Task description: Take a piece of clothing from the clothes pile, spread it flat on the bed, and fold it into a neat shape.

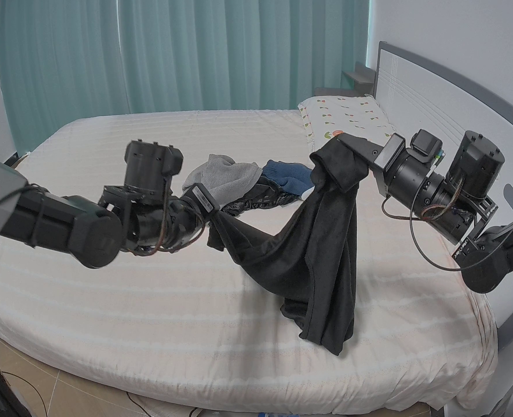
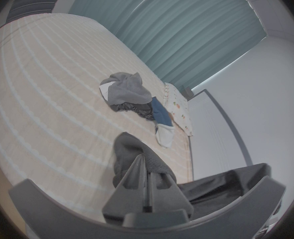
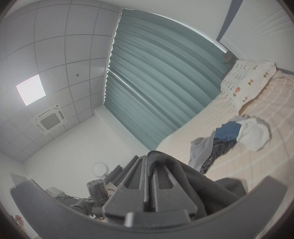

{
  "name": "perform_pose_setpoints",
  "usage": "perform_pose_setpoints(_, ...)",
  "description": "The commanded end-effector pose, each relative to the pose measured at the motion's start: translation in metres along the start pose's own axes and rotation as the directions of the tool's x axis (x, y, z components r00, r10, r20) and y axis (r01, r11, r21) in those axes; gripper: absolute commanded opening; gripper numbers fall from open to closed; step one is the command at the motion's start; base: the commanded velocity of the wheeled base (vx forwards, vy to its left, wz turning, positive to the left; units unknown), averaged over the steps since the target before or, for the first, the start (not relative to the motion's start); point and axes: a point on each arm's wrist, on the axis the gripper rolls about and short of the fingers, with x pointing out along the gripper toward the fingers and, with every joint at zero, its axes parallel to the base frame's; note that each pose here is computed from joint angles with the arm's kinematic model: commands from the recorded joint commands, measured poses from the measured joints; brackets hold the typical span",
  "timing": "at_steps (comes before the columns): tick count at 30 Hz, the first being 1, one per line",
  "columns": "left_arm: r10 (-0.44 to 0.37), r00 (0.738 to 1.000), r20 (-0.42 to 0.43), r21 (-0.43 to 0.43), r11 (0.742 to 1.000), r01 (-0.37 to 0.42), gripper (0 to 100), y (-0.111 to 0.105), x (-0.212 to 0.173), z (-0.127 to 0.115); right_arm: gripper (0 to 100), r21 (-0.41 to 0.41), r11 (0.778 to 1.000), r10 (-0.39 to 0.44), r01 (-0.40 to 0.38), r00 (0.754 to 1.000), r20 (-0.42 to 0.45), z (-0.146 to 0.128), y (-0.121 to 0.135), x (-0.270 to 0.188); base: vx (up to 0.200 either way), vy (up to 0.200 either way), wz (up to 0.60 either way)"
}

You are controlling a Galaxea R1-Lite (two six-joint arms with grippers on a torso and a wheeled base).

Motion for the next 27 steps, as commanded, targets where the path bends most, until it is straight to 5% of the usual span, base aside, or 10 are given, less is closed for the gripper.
perform_pose_setpoints(1, -0.077, 0.993, 0.085, -0.046, 0.996, 0.081, 0, -0.013, -0.05, 0.035, 0, -0.029, 0.999, -0.035, 0.036, 0.999, 0.018, 0.006, 0.0, -0.011, 0.0, 0.0, 0.0)
perform_pose_setpoints(13, -0.037, 0.989, -0.146, -0.056, 0.998, 0.029, 0, 0.032, -0.055, -0.015, 0, 0.025, 0.962, -0.262, 0.271, 0.948, -0.182, -0.053, -0.069, -0.032, 0.0, 0.0, 0.0)
perform_pose_setpoints(20, -0.09, 0.983, -0.163, -0.045, 0.995, 0.083, 0, 0.036, -0.056, -0.035, 0, 0.028, 0.949, -0.302, 0.315, 0.93, -0.207, -0.064, -0.08, -0.034, 0.0, 0.0, 0.0)
perform_pose_setpoints(27, -0.026, 0.973, -0.229, -0.045, 0.999, 0.016, 0, 0.061, -0.033, -0.056, 0, 0.016, 0.932, -0.35, 0.361, 0.912, -0.213, -0.081, -0.077, -0.039, -0.114, 0.0, 0.0)
